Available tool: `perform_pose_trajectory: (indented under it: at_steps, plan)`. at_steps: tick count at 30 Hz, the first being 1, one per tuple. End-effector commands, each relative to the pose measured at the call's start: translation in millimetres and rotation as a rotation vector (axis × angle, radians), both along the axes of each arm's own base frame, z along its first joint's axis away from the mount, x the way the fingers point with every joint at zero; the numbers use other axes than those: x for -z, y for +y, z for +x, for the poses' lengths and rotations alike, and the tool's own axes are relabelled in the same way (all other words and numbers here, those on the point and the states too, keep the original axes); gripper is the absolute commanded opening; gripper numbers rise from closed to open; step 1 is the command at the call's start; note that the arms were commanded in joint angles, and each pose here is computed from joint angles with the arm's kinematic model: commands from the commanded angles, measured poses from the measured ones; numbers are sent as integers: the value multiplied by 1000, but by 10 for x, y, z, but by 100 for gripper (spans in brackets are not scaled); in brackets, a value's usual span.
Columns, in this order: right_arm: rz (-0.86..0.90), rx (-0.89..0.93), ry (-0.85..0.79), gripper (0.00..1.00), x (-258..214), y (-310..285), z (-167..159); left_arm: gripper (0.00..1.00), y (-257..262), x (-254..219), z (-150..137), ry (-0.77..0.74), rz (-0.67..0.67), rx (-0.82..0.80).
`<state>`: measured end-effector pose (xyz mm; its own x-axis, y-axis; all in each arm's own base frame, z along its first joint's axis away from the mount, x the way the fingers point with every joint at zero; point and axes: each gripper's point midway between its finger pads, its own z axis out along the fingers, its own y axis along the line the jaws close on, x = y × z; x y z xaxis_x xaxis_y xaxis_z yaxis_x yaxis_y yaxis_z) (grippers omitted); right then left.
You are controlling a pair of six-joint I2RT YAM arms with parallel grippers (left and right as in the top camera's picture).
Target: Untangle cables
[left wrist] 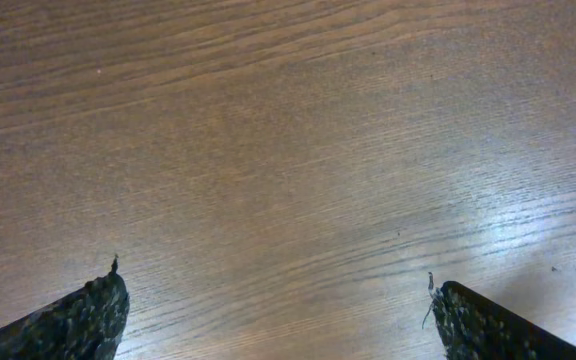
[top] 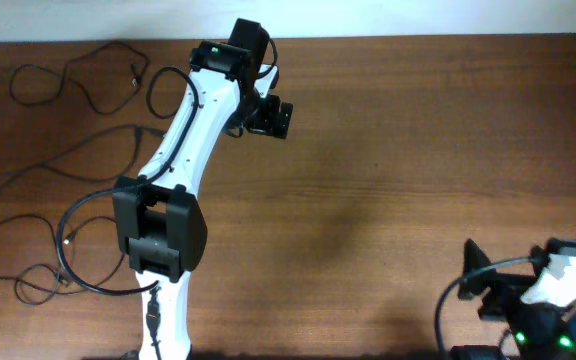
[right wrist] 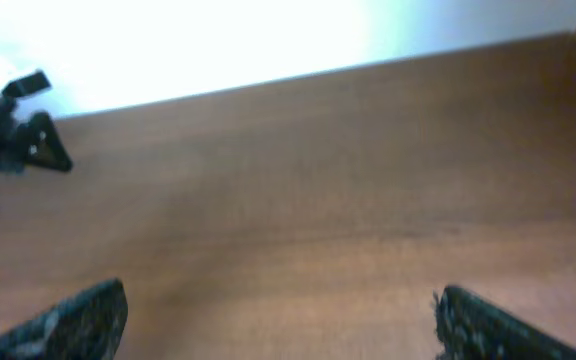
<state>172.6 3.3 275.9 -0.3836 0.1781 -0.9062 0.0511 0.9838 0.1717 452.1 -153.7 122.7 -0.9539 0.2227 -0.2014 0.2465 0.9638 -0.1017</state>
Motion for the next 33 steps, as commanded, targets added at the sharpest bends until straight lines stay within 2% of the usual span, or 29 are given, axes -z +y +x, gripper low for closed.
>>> perform_pose_trajectory:
  at_steps: [1, 5, 17, 33]
  plan:
    - [-13, -15, -24, 99, 288, 14, 109, 99, 14, -247, 30, -61, -9, -5]
    - [-79, -131, -124, 99, 501, 165, 276, 99, 13, -247, 30, -60, -9, -5]
    - [-96, -128, -333, 99, 714, 171, 557, 99, 9, -247, 29, -60, -9, -4]
    - [-155, -126, -415, 99, 943, 156, 718, 99, 13, -247, 30, -60, -9, -5]
